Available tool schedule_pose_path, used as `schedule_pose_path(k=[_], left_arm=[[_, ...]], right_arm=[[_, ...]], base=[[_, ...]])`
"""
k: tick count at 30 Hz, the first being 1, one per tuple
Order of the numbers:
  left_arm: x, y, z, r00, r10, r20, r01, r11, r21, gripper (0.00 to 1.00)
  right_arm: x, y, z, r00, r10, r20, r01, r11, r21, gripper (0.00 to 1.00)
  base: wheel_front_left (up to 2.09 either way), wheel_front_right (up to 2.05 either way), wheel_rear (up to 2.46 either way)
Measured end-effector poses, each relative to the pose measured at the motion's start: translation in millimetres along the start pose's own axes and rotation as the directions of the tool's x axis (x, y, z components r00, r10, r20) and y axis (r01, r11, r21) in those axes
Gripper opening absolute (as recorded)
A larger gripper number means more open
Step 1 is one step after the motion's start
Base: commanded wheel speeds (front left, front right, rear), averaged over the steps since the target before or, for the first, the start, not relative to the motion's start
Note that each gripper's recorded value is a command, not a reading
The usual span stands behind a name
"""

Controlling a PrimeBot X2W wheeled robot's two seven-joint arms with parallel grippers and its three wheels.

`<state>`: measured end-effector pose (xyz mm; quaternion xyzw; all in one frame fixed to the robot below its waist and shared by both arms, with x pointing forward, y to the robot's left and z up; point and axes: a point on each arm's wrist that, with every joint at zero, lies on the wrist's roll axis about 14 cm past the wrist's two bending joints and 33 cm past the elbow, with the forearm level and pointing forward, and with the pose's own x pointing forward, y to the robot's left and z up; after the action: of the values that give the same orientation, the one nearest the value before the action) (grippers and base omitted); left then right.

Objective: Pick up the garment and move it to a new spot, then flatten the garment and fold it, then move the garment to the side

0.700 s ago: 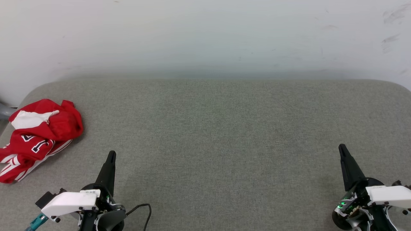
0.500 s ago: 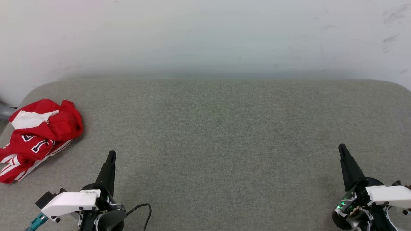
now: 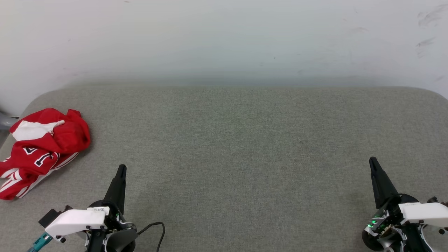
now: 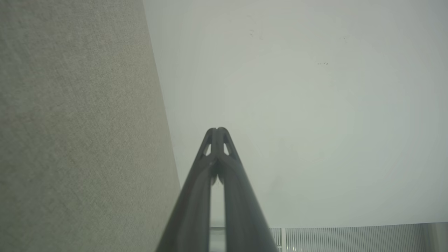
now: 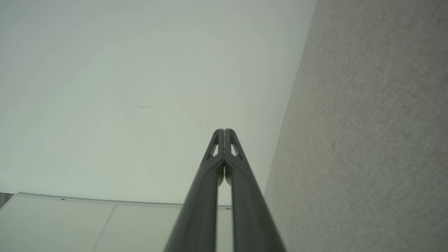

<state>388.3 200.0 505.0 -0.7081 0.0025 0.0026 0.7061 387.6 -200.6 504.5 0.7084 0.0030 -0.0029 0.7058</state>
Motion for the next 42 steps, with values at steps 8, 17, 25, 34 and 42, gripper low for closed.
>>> schedule_pose_path(k=[8,17,25,34,42], left_arm=[[0,0,0,1.0,0.0,0.0,0.0,1.0,0.0,0.0],[0,0,0,1.0,0.0,0.001,0.0,1.0,0.0,0.0],[0,0,0,1.0,0.0,0.0,0.0,1.0,0.0,0.0],[-14,31,0,0.996,0.091,0.01,-0.091,0.996,-0.007,1.0],[-13,25,10,0.996,0.078,0.054,-0.082,0.993,0.085,1.0]], right_arm=[[0,0,0,1.0,0.0,0.0,0.0,1.0,0.0,0.0],[0,0,0,1.0,0.0,0.0,0.0,1.0,0.0,0.0],[0,0,0,1.0,0.0,0.0,0.0,1.0,0.0,0.0],[-15,-32,2,0.996,-0.094,0.012,0.094,0.996,0.005,1.0],[-13,-26,5,0.996,-0.082,0.037,0.085,0.991,-0.107,1.0]], base=[[0.0,0.0,0.0],[0.0,0.0,0.0],[0.0,0.0,0.0],[0.0,0.0,0.0],[0.0,0.0,0.0]])
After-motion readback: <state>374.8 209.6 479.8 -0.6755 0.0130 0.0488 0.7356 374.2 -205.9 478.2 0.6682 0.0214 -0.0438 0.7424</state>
